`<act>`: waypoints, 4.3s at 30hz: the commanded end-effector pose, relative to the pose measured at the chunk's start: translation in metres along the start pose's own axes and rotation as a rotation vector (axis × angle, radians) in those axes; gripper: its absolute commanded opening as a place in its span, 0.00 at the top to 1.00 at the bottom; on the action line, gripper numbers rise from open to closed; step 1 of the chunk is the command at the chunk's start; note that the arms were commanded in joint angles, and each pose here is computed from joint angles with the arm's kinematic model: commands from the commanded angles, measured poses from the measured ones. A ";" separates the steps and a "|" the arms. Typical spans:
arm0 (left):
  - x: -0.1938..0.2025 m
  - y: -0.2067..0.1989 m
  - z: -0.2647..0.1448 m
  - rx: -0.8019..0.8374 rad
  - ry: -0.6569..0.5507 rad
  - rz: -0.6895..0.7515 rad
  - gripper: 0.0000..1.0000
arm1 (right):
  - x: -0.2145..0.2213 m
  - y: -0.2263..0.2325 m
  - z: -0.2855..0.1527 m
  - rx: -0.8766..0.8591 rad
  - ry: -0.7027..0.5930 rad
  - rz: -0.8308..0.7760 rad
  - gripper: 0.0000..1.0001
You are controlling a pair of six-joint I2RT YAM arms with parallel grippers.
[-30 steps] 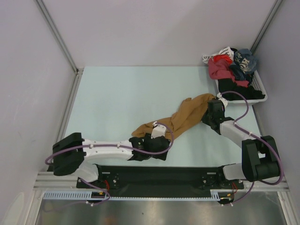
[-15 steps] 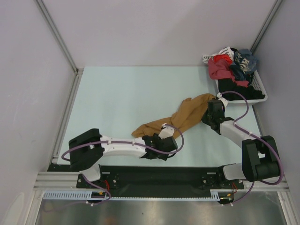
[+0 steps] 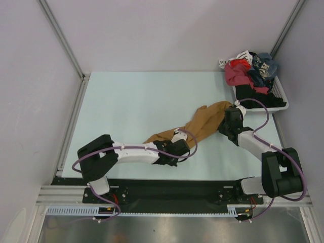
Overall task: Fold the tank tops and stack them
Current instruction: Flatten the tank top out
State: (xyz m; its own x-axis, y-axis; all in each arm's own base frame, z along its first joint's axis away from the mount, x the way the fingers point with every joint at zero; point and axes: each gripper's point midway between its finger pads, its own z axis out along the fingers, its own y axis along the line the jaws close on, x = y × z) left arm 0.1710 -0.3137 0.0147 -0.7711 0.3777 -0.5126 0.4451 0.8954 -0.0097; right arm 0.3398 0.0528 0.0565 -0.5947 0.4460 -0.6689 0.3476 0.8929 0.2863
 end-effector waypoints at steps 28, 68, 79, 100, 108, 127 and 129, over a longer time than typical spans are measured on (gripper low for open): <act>-0.096 0.187 -0.417 0.170 -0.908 -0.315 1.00 | -0.101 0.123 -0.375 -0.879 -0.255 -0.120 1.00; -0.183 0.380 -0.074 -0.382 -0.354 -0.850 1.00 | -0.117 0.292 0.081 -0.665 0.143 -0.080 1.00; -0.190 0.425 -0.028 -0.400 -0.304 -0.906 0.99 | -0.135 0.296 0.120 -0.641 0.084 -0.121 0.42; -0.176 0.429 0.003 -0.382 -0.257 -0.891 0.99 | -0.058 0.205 0.131 -0.291 0.252 -0.217 0.56; -0.190 0.430 0.021 -0.328 -0.237 -0.858 1.00 | -0.128 0.158 0.139 -0.161 0.118 -0.094 1.00; -0.263 0.417 0.072 -0.248 -0.199 -0.675 1.00 | -0.179 0.149 0.109 -0.280 -0.078 -0.105 0.43; -0.262 0.418 0.073 -0.248 -0.197 -0.670 1.00 | -0.177 0.189 0.108 -0.406 -0.066 -0.186 0.46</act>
State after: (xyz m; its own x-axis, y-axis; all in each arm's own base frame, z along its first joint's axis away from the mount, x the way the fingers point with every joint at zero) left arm 0.5836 -0.0684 0.0685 -0.7532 -0.3228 -0.5731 -0.2380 0.9460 -0.2200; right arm 0.5572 0.0859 0.1017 -0.6379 0.3778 -0.6710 0.1746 0.9196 0.3518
